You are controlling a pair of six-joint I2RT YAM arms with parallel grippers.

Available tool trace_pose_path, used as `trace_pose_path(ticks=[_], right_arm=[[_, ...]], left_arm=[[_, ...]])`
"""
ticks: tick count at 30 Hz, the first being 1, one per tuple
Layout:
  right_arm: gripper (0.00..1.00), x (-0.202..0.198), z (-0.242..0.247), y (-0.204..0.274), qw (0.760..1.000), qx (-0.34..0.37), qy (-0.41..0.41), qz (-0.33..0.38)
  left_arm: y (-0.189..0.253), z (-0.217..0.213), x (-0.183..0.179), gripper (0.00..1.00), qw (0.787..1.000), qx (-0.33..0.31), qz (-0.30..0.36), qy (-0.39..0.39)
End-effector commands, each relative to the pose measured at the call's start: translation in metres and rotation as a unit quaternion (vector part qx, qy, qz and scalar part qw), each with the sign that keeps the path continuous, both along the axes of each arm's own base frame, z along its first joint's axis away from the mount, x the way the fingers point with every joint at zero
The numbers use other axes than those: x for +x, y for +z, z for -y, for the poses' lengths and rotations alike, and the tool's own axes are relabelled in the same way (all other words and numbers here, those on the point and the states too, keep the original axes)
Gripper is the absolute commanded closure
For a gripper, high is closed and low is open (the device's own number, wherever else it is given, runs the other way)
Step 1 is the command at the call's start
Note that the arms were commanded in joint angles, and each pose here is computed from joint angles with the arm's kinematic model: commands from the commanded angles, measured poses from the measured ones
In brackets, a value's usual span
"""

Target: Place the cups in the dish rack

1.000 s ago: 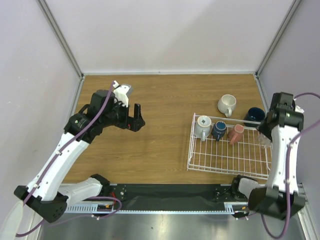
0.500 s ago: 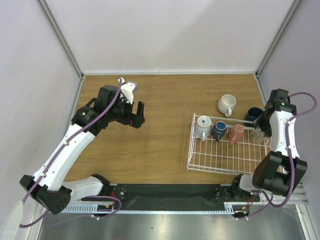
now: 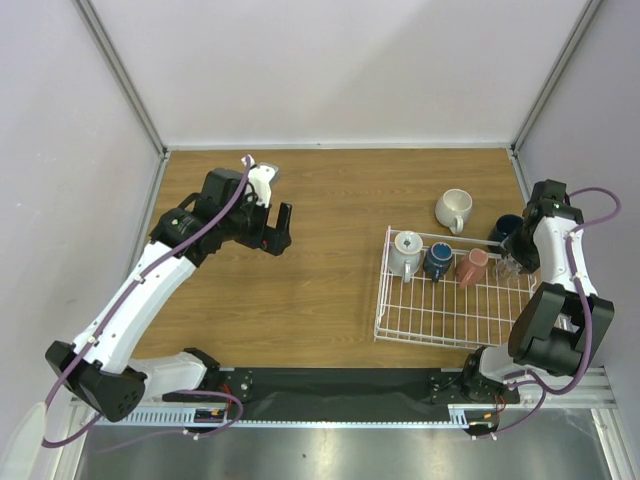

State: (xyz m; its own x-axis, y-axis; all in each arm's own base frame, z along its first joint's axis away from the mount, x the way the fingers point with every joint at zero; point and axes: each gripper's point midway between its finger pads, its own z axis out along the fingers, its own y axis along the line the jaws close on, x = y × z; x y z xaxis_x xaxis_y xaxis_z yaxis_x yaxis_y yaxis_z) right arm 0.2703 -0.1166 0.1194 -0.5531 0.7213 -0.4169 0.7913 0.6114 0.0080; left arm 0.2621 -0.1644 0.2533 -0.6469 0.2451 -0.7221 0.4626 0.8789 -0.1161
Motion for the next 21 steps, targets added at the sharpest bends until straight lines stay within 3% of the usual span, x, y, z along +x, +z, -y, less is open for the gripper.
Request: trace_pose_path(ticks=[1,8,13,17,21], right_arm=[[0.8,0.004,0.001,-0.001,1.0,-0.004,-0.006,0.005],[0.6,0.001,-0.004,-0.003,1.0,0.006,0.0,-0.002],[0.36,0.001,-0.009,0.003,1.0,0.001,0.003,-0.005],[0.27,0.005,-0.011,0.015,1.0,0.001,0.0,0.008],[0.25,0.001,-0.009,0.03,1.0,-0.009,-0.014,0.005]], left_arm=[[0.02,-0.002,0.0,0.0,0.999,-0.014,0.032,-0.005],[0.019,-0.006,-0.006,0.0,0.999,-0.014,0.032,-0.005],[0.017,-0.008,-0.01,0.0,0.999,-0.014,0.033,-0.006],[0.018,-0.01,-0.014,0.0,0.999,-0.016,0.036,-0.005],[0.021,-0.014,-0.018,0.0,0.999,-0.015,0.043,-0.004]])
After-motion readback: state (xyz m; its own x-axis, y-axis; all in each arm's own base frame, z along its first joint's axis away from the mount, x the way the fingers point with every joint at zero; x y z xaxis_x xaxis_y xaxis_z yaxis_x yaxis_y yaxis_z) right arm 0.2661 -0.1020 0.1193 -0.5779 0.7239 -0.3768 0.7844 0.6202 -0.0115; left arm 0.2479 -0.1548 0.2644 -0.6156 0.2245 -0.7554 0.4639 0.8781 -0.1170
